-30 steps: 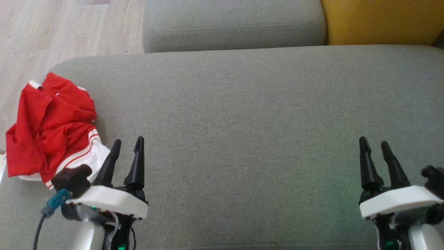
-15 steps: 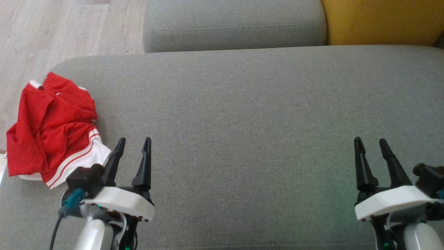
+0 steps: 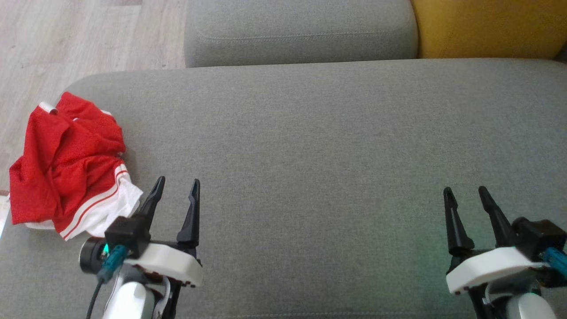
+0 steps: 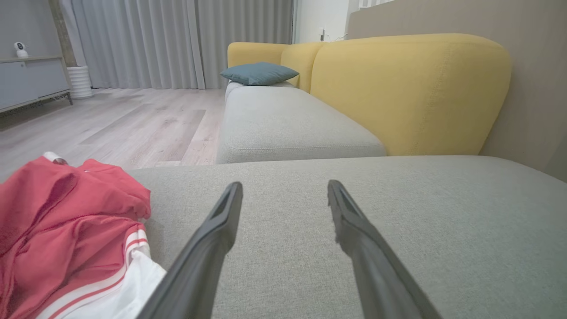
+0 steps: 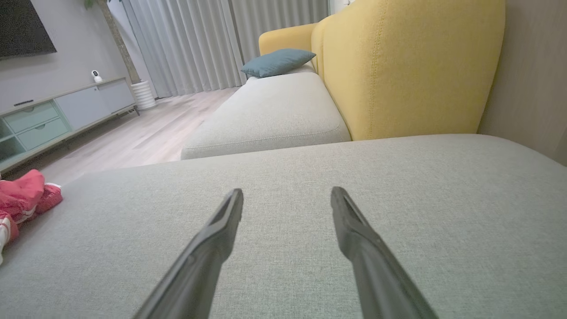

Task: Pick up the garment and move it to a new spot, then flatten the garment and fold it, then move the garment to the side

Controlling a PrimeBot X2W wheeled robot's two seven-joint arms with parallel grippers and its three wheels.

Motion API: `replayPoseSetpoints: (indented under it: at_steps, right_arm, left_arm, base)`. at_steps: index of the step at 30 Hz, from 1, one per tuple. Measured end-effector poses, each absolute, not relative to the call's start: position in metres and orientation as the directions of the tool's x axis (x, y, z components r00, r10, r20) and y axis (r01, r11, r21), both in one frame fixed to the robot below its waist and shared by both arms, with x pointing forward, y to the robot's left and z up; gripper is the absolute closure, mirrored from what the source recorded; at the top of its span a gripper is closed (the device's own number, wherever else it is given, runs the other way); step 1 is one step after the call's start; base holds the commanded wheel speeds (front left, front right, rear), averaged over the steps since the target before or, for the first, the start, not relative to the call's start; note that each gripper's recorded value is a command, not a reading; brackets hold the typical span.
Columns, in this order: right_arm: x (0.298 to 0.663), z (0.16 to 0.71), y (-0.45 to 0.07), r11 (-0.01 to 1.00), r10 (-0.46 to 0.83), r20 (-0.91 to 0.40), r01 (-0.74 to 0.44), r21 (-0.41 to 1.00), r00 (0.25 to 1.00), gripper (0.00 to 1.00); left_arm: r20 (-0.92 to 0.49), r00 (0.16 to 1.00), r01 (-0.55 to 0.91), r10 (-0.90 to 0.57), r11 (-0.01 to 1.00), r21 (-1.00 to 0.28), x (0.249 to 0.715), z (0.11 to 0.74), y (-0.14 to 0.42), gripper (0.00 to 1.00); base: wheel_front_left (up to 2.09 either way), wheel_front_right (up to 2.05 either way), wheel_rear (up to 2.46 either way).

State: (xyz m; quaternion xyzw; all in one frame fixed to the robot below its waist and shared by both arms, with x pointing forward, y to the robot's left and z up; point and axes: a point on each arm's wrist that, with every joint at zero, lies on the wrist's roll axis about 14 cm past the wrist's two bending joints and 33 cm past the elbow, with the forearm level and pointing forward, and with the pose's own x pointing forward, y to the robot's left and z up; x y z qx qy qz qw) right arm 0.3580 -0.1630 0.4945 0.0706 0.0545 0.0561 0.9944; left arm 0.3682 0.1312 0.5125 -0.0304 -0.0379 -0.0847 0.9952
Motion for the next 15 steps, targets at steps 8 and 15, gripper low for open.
replayPoseSetpoints:
  at_steps: [8,15]
  right_arm:
    - [0.3585,0.4951,-0.1625,0.988,0.12,-0.101,-0.108,0.111,0.988,0.0]
    - [0.3588,0.4946,-0.1647,0.986,0.113,-0.1,-0.099,0.134,0.989,0.0]
  left_arm:
    - [0.074,0.984,0.162,-0.16,0.986,-0.03,0.3673,0.5087,0.1325,0.0]
    - [0.057,0.987,0.153,-0.15,0.987,-0.051,0.3665,0.5033,0.1347,0.0]
  base:
    - [0.0,0.0,0.0]
    - [0.0,0.0,0.0]
